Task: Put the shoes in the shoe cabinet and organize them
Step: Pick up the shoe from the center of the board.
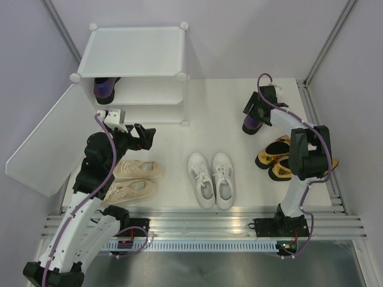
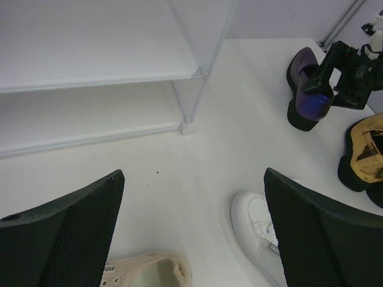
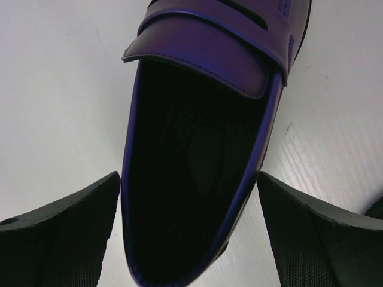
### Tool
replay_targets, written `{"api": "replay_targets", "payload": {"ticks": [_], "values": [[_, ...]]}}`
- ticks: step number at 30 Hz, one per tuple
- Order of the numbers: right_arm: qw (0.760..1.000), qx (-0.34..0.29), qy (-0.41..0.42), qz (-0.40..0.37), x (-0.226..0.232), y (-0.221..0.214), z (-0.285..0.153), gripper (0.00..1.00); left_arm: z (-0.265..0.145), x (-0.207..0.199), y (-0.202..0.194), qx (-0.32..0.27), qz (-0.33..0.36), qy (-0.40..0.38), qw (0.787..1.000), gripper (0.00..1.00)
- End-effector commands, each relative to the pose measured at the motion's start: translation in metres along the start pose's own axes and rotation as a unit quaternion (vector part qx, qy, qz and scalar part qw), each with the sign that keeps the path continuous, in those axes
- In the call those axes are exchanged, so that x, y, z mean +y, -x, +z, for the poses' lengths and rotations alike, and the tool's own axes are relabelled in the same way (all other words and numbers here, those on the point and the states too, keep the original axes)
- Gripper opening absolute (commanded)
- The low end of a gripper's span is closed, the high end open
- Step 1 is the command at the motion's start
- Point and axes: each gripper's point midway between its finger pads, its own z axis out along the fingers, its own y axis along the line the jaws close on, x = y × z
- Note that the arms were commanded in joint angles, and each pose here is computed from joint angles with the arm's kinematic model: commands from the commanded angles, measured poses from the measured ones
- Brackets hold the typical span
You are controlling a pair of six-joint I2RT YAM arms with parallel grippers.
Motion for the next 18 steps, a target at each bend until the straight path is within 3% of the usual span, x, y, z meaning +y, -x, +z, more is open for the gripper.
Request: {"api": "replay_targets", "payload": {"ticks": [1, 14, 17, 18], "values": [[1.0, -0.007, -0.015, -0.011, 0.001, 0.015, 0.014, 0.98, -0.004, -0.003, 0.016, -0.023, -0.003, 0.0, 1.0, 1.0], [0.995, 0.041, -0.073, -0.052, -0.027, -0.025, 0.051, 0.92, -0.003, -0.007, 0.013, -0.02, -0.004, -0.01, 1.0, 1.0], [0.995, 0.053, -0.061, -0.054, -0.024, -0.032, 0.052, 0.77, -0.004, -0.008, 0.014, -0.022, -0.005, -0.012, 1.0, 1.0], [0.995, 0.056, -0.058, -0.054, -0.024, -0.033, 0.052, 0.59, -0.004, -0.009, 0.015, -0.022, -0.005, -0.013, 1.0, 1.0]]}}
